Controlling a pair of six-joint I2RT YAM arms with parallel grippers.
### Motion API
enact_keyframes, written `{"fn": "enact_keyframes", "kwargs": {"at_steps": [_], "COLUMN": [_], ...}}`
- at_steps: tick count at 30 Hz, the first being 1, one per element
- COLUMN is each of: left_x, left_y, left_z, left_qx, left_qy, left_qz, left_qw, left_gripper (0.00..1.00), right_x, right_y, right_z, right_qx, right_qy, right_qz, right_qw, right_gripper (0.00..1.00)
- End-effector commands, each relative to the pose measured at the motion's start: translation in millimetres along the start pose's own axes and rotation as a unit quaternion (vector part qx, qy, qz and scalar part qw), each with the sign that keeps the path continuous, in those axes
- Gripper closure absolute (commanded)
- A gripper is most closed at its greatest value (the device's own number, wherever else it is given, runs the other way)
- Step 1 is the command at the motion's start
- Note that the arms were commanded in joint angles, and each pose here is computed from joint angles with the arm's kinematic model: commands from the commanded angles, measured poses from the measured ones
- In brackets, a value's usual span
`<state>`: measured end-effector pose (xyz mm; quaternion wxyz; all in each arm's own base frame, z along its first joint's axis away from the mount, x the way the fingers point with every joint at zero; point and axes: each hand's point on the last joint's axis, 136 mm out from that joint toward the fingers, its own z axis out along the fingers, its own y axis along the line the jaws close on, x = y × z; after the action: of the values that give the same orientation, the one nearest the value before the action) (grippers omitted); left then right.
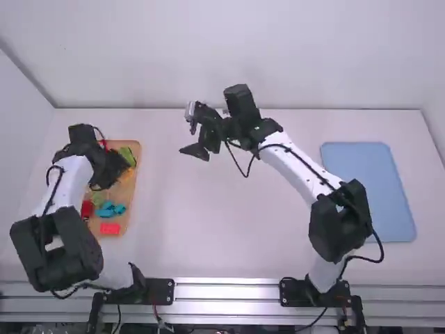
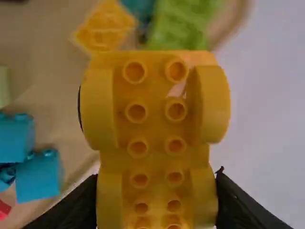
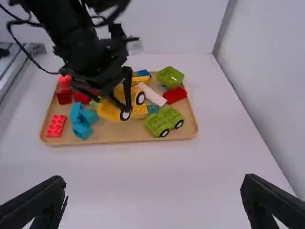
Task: Assemble lego blocks to make yellow taxi
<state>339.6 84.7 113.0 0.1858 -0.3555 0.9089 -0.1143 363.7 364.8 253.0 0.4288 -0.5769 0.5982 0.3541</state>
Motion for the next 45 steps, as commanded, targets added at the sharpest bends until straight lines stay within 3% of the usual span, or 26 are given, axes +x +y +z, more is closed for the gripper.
{"fn": "enact_keyframes", "kwargs": {"at_steps": [1,7,10,13,15,17,21,23,27,28,30,34,36,37,38,40,45], "left_x": [26.7,83.3,107.7,138.0,162.9,190.6,226.0,238.1,258.9,263.1,264.6,267.0,267.8,266.9,264.4,257.3,231.9], "left_y": [-41.2,-85.1,-101.5,-119.0,-132.5,-141.5,-141.7,-140.3,-135.8,-134.4,-134.1,-132.9,-135.5,-137.0,-139.6,-144.3,-168.9], "left_z": [-8.1,2.2,12.9,23.5,32.9,42.1,55.1,61.5,79.7,87.0,93.6,101.7,102.9,103.5,104.6,106.1,91.8], "left_qx": [0.058,0.074,0.066,0.064,0.070,0.089,0.096,0.098,0.116,0.120,0.122,0.134,0.143,0.142,0.136,0.120,0.074], "left_qy": [0.025,0.072,0.085,0.097,0.104,0.120,0.147,0.156,0.170,0.171,0.169,0.162,0.154,0.151,0.144,0.134,0.107], "left_qz": [0.190,0.371,0.448,0.540,0.611,0.681,0.767,0.794,0.856,0.868,0.873,0.882,0.888,0.888,0.888,0.883,0.836], "left_qw": [0.980,0.923,0.888,0.834,0.782,0.717,0.618,0.580,0.473,0.451,0.441,0.421,0.410,0.410,0.414,0.433,0.532], "left_gripper": [0.57,0.56,0.63,0.69,0.79,0.80,0.71,0.55,0.51,0.47,0.45,0.31,0.17,0.15,0.01,0.01,0.01], "right_x": [-30.0,-27.6,-27.4,-30.1,-29.2,-26.5,-21.9,-19.1,-11.8,-10.2,-9.2,-6.0,-5.8,-6.0,-6.4,-7.3,-11.8], "right_y": [13.0,42.6,62.1,80.5,91.4,97.2,100.0,101.1,104.2,105.8,107.3,107.9,105.4,104.5,102.4,99.5,89.1], "right_z": [-31.9,-83.5,-108.0,-122.0,-128.3,-132.3,-142.5,-150.6,-168.0,-172.9,-176.1,-177.3,-173.8,-172.4,-169.8,-165.7,-150.6], "right_qx": [-0.005,-0.011,-0.021,-0.047,-0.067,-0.078,-0.085,-0.081,-0.070,-0.067,-0.064,-0.060,-0.059,-0.058,-0.056,-0.052,-0.030], "right_qy": [-0.027,0.017,0.029,0.016,-0.001,-0.018,-0.052,-0.067,-0.098,-0.110,-0.117,-0.117,-0.112,-0.109,-0.104,-0.096,-0.070], "right_qz": [-0.040,-0.108,-0.115,-0.116,-0.112,-0.107,-0.100,-0.106,-0.123,-0.130,-0.131,-0.123,-0.115,-0.113,-0.110,-0.107,-0.103], "right_qw": [0.999,0.994,0.993,0.992,0.991,0.991,0.990,0.989,0.985,0.983,0.982,0.984,0.985,0.986,0.987,0.988,0.992], "right_gripper": [0.02,0.02,0.02,0.02,0.02,0.02,0.02,0.02,0.02,0.02,0.02,0.02,0.02,0.02,0.02,0.02,0.02]}}
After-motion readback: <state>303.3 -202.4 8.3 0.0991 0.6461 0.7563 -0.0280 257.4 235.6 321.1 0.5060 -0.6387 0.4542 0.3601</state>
